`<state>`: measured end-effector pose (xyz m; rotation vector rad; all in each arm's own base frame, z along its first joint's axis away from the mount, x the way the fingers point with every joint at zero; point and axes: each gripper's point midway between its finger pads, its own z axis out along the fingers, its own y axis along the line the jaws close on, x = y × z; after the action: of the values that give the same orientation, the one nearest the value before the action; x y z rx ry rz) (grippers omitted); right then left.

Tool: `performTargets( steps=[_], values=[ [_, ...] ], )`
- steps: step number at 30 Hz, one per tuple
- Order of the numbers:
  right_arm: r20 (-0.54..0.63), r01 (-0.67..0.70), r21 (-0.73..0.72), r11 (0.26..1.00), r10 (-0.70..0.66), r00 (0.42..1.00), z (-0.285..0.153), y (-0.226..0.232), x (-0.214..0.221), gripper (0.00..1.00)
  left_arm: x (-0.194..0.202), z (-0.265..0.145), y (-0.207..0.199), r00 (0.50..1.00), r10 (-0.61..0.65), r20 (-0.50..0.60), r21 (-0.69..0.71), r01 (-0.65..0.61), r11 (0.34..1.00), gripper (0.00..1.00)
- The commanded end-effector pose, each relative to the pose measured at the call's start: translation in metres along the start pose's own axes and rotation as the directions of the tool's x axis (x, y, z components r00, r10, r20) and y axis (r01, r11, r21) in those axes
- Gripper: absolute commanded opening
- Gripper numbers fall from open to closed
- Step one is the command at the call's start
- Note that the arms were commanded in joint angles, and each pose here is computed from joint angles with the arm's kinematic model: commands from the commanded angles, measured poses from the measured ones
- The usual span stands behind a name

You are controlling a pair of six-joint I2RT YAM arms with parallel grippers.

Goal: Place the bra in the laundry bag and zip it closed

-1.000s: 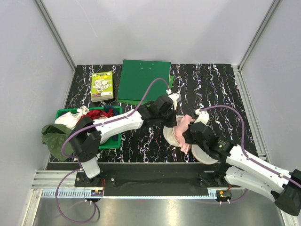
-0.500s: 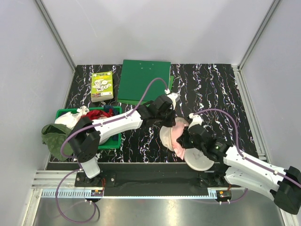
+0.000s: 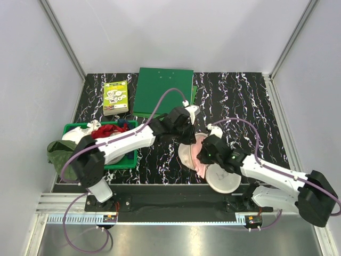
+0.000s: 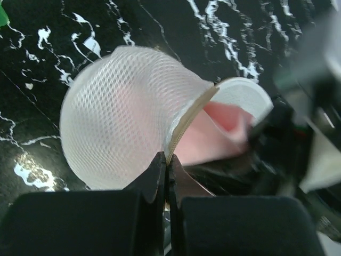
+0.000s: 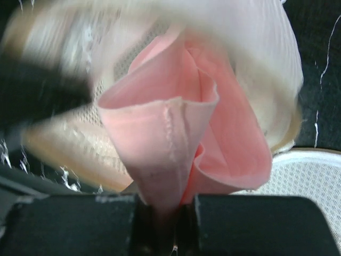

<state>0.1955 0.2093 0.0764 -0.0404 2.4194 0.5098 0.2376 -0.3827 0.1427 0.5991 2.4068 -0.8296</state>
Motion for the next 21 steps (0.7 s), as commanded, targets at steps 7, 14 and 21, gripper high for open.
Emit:
performTargets(
  steps=[7,14,21],
  values=[
    [0.088,-0.291,0.285,0.913,0.278,0.957,0.005,-0.006,-0.048,0.0,0.013,-0.039,-0.05,0.992,-0.123,0.042,0.261,0.108,0.959,0.0],
    [-0.025,-0.228,0.396,0.889,0.259,0.966,-0.003,-0.017,-0.034,0.0,0.016,-0.053,-0.06,0.967,-0.243,0.077,0.306,0.209,0.929,0.0],
    [-0.008,-0.212,0.404,0.89,0.235,0.972,-0.034,-0.025,-0.04,0.0,0.007,-0.067,-0.066,0.95,-0.293,0.107,0.344,0.241,0.908,0.0]
  ],
)
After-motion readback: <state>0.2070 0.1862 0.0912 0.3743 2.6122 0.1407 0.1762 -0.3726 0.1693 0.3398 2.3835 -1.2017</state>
